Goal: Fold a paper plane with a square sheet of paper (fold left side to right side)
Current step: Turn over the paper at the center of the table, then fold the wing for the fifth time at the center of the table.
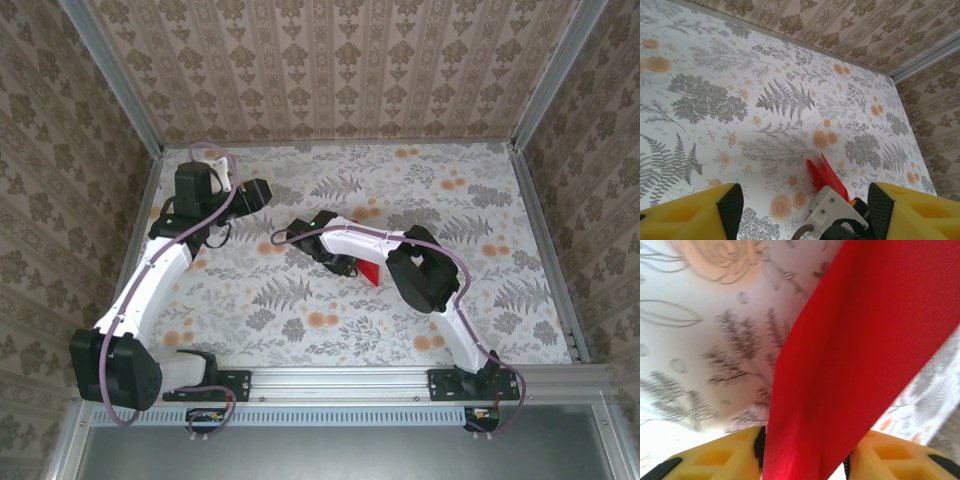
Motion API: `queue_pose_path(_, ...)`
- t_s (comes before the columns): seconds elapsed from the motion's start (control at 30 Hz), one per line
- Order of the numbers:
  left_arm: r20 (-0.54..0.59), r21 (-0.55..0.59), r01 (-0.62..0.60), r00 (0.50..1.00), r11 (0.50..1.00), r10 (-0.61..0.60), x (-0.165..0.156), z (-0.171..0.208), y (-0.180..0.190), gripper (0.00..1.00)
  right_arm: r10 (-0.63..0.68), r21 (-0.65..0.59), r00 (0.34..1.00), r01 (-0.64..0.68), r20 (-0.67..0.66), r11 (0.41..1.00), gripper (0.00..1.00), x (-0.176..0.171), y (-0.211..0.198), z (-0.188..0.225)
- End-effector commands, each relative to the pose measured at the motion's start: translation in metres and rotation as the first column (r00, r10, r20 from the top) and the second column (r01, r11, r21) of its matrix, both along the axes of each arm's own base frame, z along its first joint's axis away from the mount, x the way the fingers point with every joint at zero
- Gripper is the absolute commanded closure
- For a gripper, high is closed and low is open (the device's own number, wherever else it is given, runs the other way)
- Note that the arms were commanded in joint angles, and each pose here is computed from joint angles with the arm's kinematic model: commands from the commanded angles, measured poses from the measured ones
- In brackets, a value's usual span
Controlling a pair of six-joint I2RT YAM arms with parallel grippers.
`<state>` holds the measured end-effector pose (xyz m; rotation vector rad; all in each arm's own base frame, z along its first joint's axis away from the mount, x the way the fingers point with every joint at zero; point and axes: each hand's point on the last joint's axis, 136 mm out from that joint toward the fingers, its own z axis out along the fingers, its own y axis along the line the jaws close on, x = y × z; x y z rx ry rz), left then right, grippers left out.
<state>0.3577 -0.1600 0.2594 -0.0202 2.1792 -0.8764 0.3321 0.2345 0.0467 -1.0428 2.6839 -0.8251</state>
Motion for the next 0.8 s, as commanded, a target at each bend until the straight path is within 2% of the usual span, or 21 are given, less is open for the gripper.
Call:
queue_pose_path(0.0, -0.104, -0.065, 0.045, 0.993, 0.997, -0.051, -0.004, -0.027, -0.012, 0.3, -0.053, 0.199, 0.997, 0.063, -0.055, 0.978, 0.45, -0.017, 0.013, 0.028)
queue_pose_path(0.13, -0.19, -0.135, 0.083, 0.976, 0.987, -0.108, -0.006, -0.055, -0.03, 0.3, -0.098, 0.364, 0.993, 0.113, -0.062, 0.924, 0.33, -0.025, 0.012, 0.053)
queue_pose_path(0.23, -0.248, -0.165, 0.114, 0.957, 0.98, -0.153, -0.01, -0.076, -0.049, 0.3, -0.14, 0.528, 0.988, 0.153, -0.065, 0.835, 0.25, -0.029, 0.008, 0.076)
queue_pose_path(0.33, -0.298, -0.202, 0.156, 0.931, 0.967, -0.212, -0.015, -0.094, -0.076, 0.3, -0.218, 0.696, 0.974, 0.194, -0.055, 0.692, 0.21, -0.022, -0.004, 0.095)
queue_pose_path(0.4, -0.323, -0.229, 0.169, 0.916, 0.959, -0.238, -0.017, -0.105, -0.095, 0.3, -0.284, 0.795, 0.957, 0.219, -0.062, 0.566, 0.2, -0.014, -0.016, 0.103)
queue_pose_path(0.5, -0.355, -0.277, 0.202, 0.887, 0.94, -0.295, -0.022, -0.121, -0.121, 0.3, -0.372, 0.9, 0.927, 0.208, -0.056, 0.383, 0.15, 0.0, -0.033, 0.115)
queue_pose_path(0.6, -0.375, -0.288, 0.242, 0.862, 0.927, -0.341, -0.027, -0.133, -0.149, 0.3, -0.43, 0.952, 0.901, 0.179, -0.058, 0.247, 0.07, 0.009, -0.048, 0.124)
queue_pose_path(0.67, -0.386, -0.287, 0.254, 0.852, 0.924, -0.354, -0.025, -0.14, -0.16, 0.31, -0.456, 0.967, 0.887, 0.175, -0.073, 0.185, 0.0, 0.013, -0.058, 0.125)
queue_pose_path(0.77, -0.407, -0.288, 0.272, 0.833, 0.918, -0.374, -0.023, -0.152, -0.174, 0.31, -0.477, 0.976, 0.873, 0.178, -0.097, 0.127, 0.0, 0.017, -0.069, 0.124)
